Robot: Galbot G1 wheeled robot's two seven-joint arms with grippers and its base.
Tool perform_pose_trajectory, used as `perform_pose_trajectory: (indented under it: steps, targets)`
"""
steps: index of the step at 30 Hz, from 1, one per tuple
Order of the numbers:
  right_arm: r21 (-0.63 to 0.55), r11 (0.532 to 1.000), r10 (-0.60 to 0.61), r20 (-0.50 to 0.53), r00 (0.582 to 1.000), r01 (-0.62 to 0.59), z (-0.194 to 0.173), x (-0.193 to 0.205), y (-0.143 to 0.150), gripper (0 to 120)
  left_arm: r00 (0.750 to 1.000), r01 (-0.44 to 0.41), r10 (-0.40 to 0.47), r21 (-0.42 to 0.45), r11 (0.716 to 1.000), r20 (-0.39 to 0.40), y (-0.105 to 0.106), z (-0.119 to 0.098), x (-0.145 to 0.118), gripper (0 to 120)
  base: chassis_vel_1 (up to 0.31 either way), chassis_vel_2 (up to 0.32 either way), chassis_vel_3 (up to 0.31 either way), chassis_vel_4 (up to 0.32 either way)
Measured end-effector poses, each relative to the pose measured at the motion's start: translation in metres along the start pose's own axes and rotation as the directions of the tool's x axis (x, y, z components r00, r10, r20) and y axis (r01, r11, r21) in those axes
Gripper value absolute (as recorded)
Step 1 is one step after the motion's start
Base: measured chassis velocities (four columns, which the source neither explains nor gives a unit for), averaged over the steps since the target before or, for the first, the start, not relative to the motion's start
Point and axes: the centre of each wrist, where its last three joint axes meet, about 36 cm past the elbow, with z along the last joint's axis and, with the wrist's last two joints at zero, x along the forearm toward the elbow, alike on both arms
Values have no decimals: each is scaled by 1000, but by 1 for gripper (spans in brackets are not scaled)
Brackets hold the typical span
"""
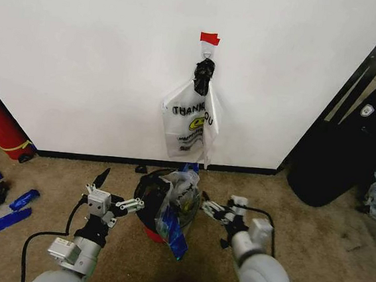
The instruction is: Pick up the garbage bag from the wall and place it over the trash bin.
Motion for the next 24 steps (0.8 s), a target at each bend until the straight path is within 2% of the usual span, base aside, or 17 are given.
perform_pose_trajectory:
  steps: [6, 17, 24]
  targets:
    - [38, 998, 56, -76, 996, -53, -1, -15, 15, 100, 1000, 19, -19, 3, 1000, -8, 1, 0, -3, 100, 0, 0, 0, 0]
    - [-1, 998, 68, -168, 983, -70, -7, -31, 34, 98, 999, 53, -52, 40, 998, -12, 3, -3, -13, 100, 0, 0, 0, 0]
    - [-37, 996, 69, -222, 973, -79, -1, -38, 44, 70, 999, 53, -52, 45, 998, -14, 3, -3, -13, 100, 0, 0, 0, 0]
